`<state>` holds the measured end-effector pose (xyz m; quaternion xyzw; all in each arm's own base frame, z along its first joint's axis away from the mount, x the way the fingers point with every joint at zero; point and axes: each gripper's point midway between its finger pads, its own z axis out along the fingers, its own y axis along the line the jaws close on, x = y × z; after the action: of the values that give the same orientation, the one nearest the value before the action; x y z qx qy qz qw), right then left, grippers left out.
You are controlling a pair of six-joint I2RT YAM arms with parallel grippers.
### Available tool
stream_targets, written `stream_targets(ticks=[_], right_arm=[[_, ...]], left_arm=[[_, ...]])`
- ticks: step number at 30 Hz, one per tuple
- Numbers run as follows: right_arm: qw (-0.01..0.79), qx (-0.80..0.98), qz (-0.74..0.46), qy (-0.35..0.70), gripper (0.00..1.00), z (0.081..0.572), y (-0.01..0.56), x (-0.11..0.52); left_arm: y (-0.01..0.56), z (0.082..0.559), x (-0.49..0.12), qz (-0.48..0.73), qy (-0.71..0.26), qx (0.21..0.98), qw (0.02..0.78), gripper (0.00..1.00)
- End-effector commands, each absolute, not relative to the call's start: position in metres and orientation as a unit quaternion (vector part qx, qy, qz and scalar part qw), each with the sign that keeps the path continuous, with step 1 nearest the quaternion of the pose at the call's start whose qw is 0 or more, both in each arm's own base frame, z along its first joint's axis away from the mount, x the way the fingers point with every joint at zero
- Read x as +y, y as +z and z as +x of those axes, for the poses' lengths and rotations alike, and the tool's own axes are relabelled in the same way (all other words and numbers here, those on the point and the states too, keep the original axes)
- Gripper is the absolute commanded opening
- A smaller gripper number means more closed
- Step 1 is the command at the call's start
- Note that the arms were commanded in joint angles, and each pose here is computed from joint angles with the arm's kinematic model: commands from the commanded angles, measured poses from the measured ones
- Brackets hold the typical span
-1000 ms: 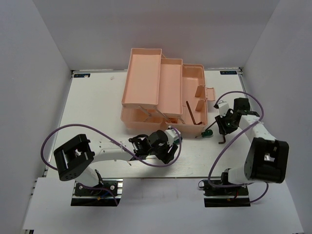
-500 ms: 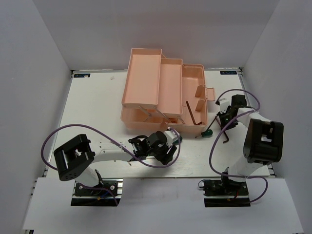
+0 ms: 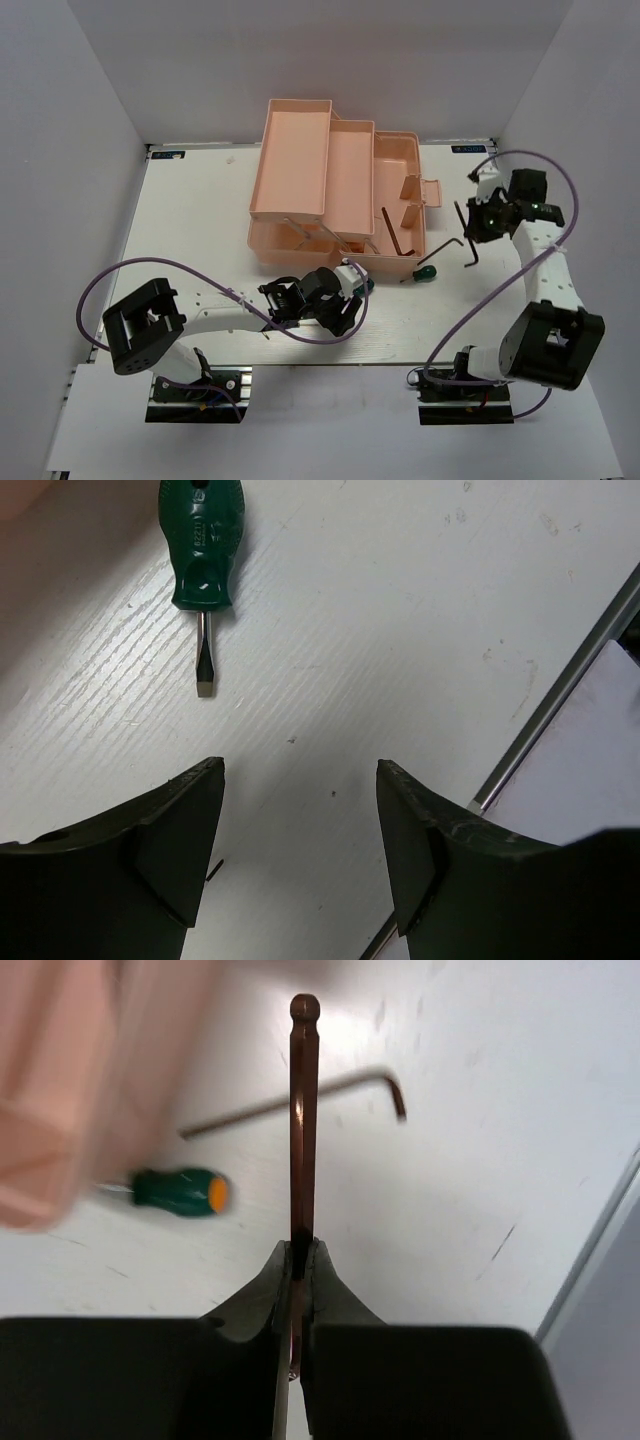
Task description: Sort the tools into containers
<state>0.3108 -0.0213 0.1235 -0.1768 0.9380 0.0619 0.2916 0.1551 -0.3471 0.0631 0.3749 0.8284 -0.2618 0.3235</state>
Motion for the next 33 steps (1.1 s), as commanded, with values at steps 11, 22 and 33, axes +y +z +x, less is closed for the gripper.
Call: stream_targets(ticks=[11, 22, 33], right_arm=[[0.341, 0.872, -0.161, 0.311, 0.00, 0.384, 0.230, 0.127], [0.349, 0.883, -0.150, 0.277, 0.37, 0.393, 0.217, 0.118], [0.354, 0.866, -0.348, 0.063, 0.18, 0.367, 0.173, 0.012]], left_arm=[[0.072, 0.151, -0.351, 0.364, -0.281, 0.827, 0.325, 0.73], [0.065, 0.151, -0.347, 0.359, -0.273, 0.833, 0.320, 0.73], [0.067, 0.147, -0.336, 0.356, -0.273, 0.832, 0.327, 0.73]])
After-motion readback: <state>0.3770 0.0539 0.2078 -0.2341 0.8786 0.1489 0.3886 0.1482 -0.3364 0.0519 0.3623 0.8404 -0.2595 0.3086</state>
